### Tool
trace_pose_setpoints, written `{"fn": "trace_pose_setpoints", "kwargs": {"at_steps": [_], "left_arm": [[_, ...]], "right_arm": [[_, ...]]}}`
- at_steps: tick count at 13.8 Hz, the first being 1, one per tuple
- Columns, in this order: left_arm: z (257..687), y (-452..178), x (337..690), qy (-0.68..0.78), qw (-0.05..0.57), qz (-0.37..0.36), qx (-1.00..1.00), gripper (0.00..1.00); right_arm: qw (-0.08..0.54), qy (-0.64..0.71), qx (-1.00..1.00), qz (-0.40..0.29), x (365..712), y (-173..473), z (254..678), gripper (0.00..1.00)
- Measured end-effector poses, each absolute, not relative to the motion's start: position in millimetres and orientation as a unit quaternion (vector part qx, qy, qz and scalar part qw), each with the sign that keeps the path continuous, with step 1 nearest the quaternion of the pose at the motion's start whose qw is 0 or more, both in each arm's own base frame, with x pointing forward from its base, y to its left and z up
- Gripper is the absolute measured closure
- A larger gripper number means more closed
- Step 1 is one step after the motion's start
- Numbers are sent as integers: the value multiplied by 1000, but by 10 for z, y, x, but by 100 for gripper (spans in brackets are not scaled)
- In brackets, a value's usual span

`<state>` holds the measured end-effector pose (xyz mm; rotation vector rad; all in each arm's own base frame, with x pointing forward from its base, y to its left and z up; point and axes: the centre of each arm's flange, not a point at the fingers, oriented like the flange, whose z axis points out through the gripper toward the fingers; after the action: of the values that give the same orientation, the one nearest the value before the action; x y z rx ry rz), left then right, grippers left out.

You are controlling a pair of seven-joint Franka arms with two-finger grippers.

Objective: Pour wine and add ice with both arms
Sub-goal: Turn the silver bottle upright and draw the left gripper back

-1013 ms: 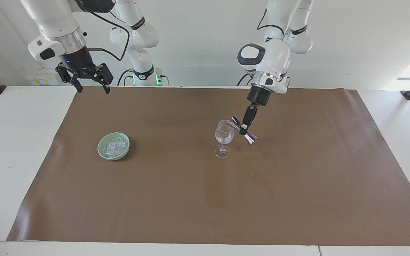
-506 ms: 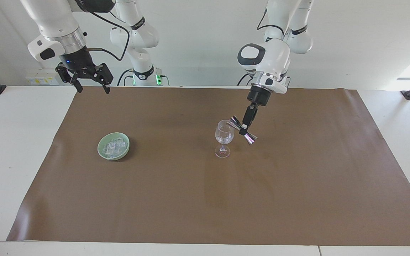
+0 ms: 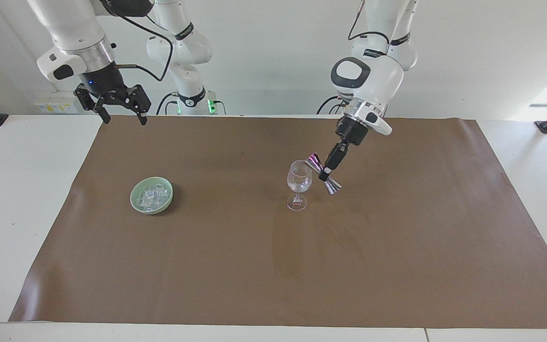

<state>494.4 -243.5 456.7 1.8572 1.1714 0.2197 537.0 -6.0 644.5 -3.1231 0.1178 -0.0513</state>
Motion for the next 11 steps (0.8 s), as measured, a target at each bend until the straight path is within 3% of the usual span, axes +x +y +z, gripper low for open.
{"fn": "trace_pose_setpoints", "kwargs": {"at_steps": [7,11], "left_arm": [[4752,-1903,5111,491,482,-45,724,78],[4778,-1704,5116,512,459,-124,716,78]], "right_arm": [[8,38,-999,-16,5370,-60,6445,0],[8,38,-999,-16,5369,-60,6445,0]]}}
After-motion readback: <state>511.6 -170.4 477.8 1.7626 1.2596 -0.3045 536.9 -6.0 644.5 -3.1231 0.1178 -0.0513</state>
